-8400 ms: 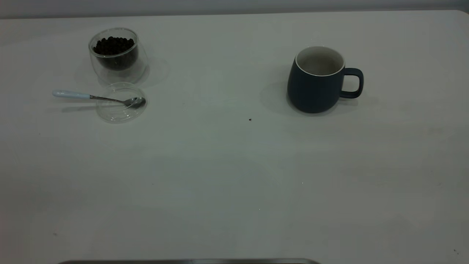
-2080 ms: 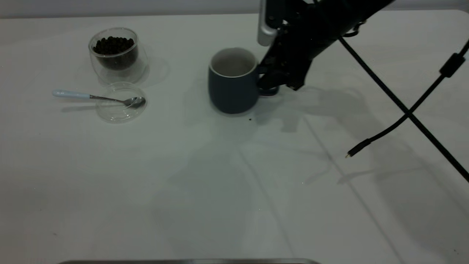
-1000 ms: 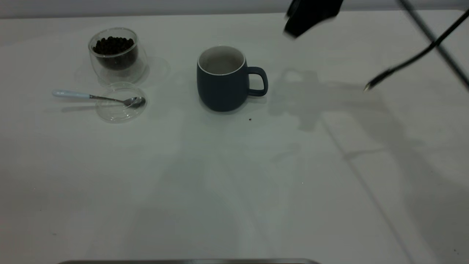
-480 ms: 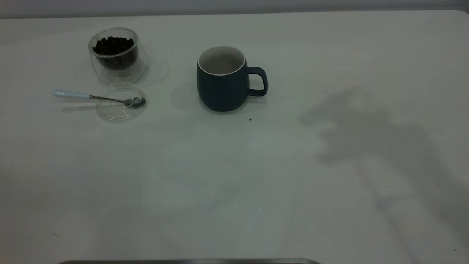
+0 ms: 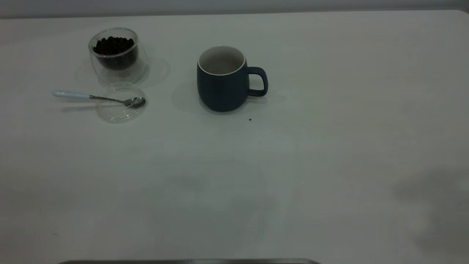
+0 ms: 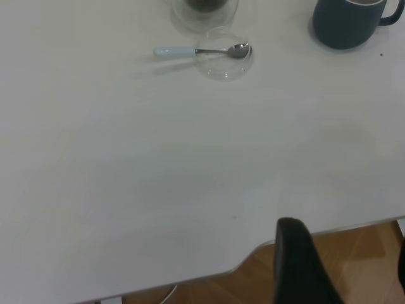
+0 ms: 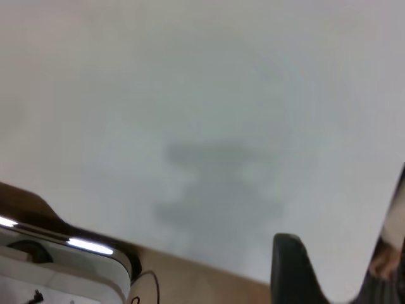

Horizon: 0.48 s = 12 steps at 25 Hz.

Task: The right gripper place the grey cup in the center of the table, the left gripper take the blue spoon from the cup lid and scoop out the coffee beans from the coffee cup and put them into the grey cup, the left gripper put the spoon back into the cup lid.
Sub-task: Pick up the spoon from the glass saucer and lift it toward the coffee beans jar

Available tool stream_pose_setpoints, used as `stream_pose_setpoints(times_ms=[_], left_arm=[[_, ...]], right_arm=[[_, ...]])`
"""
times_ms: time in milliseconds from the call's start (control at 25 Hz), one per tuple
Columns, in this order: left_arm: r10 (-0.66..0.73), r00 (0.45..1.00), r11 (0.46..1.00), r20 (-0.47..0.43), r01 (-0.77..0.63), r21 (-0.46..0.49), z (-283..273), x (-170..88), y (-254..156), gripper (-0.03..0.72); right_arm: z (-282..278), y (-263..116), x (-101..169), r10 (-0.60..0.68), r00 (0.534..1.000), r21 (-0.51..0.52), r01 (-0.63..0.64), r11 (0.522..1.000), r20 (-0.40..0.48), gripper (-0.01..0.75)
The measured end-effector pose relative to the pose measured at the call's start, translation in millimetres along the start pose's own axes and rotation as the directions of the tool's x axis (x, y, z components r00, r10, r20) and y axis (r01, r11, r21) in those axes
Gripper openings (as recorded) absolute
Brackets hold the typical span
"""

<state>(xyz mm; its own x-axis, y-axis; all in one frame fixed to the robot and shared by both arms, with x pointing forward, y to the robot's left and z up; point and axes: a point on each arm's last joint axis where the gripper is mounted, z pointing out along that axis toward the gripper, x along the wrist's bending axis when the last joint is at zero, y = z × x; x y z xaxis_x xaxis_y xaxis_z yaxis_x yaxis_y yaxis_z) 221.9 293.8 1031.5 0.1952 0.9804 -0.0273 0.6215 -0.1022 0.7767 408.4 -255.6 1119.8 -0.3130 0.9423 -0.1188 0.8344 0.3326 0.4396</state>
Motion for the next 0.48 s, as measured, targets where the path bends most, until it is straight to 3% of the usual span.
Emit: stream_pose_setpoints(times_ms=[280, 480], left_arm=[[0.0, 1.0, 1.0, 0.0, 0.0, 0.0, 0.0, 0.0, 0.0, 0.445], [0.0, 1.0, 1.0, 0.0, 0.0, 0.0, 0.0, 0.0, 0.0, 0.445]], right_arm=[[21.1, -102.8, 1.1, 0.162, 0.986, 0.047, -0.164, 0.985, 0.039, 0.364], [23.6, -144.1, 6.2, 0.202, 0.978, -0.039, -0.2, 0.979, 0.048, 0.364]])
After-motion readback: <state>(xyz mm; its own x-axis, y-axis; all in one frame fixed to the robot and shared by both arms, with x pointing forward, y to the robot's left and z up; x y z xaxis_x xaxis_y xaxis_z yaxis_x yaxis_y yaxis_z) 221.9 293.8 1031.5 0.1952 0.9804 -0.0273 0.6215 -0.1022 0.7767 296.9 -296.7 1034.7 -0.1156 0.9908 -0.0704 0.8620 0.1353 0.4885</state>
